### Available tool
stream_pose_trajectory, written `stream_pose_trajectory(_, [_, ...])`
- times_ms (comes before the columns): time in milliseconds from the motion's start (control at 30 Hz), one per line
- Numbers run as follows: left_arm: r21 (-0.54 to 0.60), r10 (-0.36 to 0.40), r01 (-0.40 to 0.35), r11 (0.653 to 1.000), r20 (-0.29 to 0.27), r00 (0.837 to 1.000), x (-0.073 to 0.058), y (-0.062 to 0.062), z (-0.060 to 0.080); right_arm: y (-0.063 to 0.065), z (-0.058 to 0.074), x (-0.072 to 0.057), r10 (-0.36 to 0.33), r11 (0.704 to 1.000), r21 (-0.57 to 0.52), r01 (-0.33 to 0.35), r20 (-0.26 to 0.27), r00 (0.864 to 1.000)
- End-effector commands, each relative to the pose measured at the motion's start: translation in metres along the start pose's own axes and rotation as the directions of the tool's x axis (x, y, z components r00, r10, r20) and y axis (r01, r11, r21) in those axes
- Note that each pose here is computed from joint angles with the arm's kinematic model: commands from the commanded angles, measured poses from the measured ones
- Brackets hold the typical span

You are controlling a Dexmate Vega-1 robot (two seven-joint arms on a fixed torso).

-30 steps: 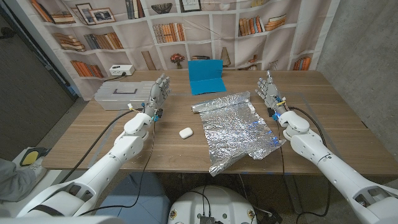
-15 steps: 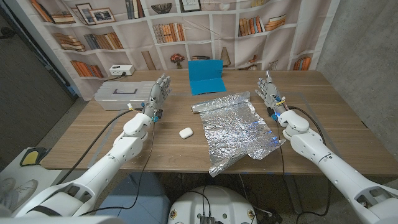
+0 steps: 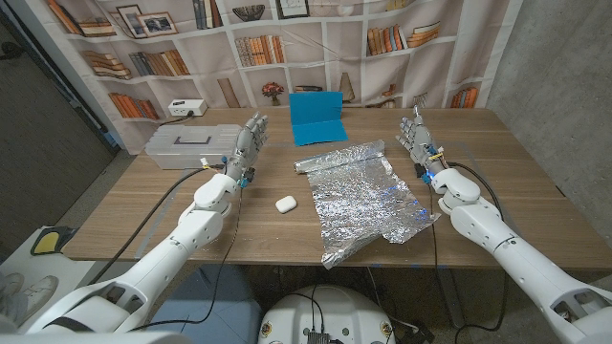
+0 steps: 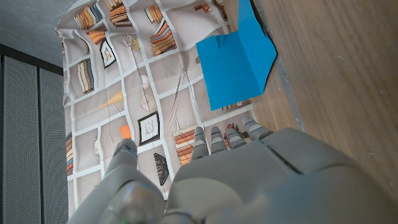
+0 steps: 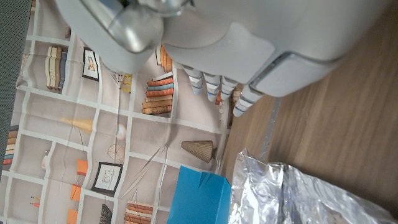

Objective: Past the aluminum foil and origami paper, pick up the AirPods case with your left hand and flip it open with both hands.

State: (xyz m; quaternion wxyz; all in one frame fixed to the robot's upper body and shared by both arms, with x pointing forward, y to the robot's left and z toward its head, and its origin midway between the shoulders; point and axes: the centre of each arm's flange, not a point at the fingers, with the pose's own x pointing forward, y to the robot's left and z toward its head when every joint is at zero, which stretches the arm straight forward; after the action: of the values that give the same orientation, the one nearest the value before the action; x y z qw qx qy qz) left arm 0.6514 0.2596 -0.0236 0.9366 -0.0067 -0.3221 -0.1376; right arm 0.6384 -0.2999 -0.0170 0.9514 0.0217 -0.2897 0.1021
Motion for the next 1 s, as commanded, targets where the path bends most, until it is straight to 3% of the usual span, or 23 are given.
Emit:
stream_pose_trajectory(33, [-0.019, -0.005, 0.005, 1.0, 0.019, 1.0, 0.002, -0.01, -0.001, -0.011, 0.009, -0.006, 0.002, 1.0, -0.005, -0.002, 0.012, 1.0])
stream_pose_trajectory(433, [0.018, -0.023, 0.022, 1.0, 0.013, 1.0, 0.005, -0.014, 0.001, -0.016, 0.007, -0.009, 0.013, 1.0, 0.011, -0.013, 0.007, 1.0])
stream_pose_trajectory(700, [0.031, -0.008, 0.008, 0.999, 0.006, 1.0, -0.002, -0.012, -0.003, -0.02, 0.011, -0.011, 0.019, 1.0, 0.002, -0.019, 0.01, 1.0])
stream_pose_trajectory(1000, [0.084, 0.002, -0.002, 0.996, 0.0, 1.0, -0.01, -0.009, 0.004, -0.023, 0.017, -0.011, 0.031, 0.999, -0.01, -0.031, 0.002, 1.0])
